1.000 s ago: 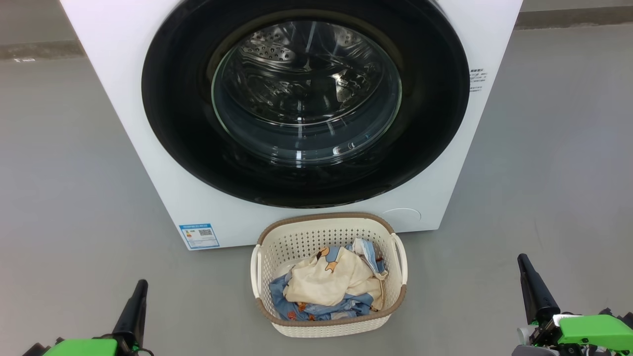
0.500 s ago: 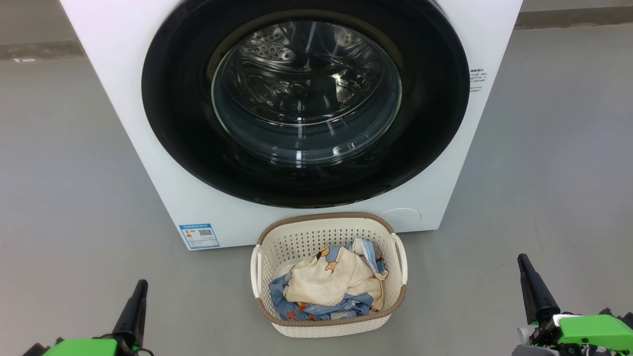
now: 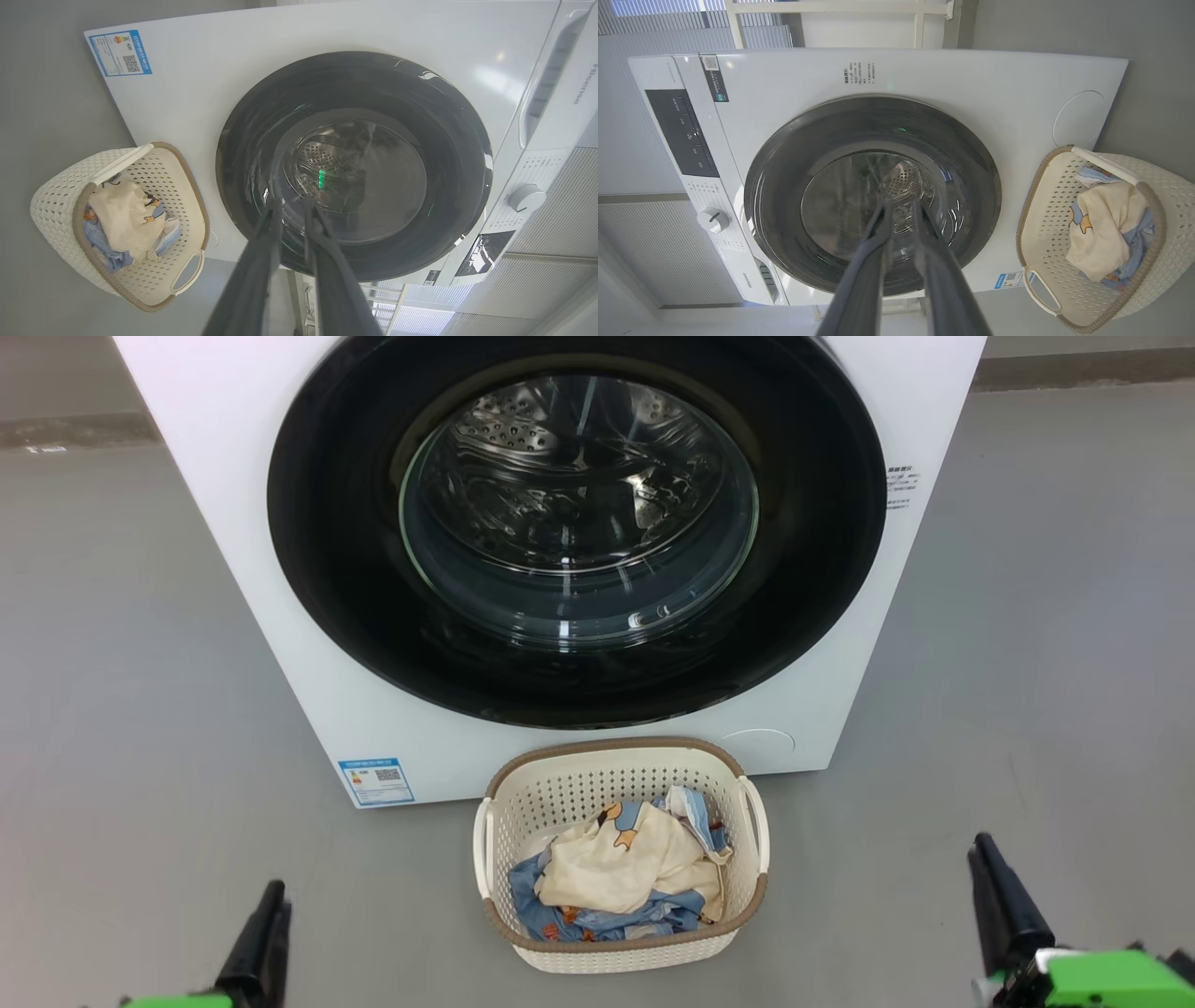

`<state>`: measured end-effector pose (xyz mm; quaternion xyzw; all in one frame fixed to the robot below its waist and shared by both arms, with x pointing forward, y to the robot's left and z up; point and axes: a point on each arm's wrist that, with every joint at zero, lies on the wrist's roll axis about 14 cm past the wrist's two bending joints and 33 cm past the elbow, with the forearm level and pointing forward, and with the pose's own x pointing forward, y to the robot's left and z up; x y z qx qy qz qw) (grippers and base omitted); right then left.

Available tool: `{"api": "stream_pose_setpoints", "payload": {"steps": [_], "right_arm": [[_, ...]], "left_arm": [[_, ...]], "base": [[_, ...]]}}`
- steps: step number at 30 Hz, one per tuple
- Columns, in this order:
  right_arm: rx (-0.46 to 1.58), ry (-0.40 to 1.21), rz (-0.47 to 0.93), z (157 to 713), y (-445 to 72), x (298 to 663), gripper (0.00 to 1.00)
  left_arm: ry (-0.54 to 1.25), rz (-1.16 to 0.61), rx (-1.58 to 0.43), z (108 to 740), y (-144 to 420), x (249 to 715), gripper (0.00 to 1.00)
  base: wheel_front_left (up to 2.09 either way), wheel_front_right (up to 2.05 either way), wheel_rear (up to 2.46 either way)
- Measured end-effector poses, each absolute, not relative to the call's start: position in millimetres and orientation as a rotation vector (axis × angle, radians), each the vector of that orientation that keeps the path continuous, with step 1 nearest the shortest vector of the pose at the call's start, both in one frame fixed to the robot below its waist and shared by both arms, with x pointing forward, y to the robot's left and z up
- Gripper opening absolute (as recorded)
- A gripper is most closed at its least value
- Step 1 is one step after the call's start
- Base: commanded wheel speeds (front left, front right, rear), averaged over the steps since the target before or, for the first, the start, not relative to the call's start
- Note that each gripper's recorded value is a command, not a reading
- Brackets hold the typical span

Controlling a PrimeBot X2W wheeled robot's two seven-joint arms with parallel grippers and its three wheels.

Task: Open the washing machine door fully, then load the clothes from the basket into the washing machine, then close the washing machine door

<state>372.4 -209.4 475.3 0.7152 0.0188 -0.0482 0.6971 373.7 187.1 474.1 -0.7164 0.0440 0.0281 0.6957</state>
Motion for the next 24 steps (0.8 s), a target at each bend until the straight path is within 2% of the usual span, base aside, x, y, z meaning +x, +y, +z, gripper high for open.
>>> {"api": "stream_pose_setpoints", "payload": {"steps": [6,24], "right_arm": [[1.610,0.115,-0.193,442,-207,355,1.00],[1.550,0.059,-0.197,453,-214,357,1.00]], "left_arm": [[0.185,0.148,-1.623,439,179,354,1.00],[0.148,0.153,-1.585,446,180,357,1.00]], "base": [[0.00,0.00,0.00],[0.00,0.00,0.00]]}}
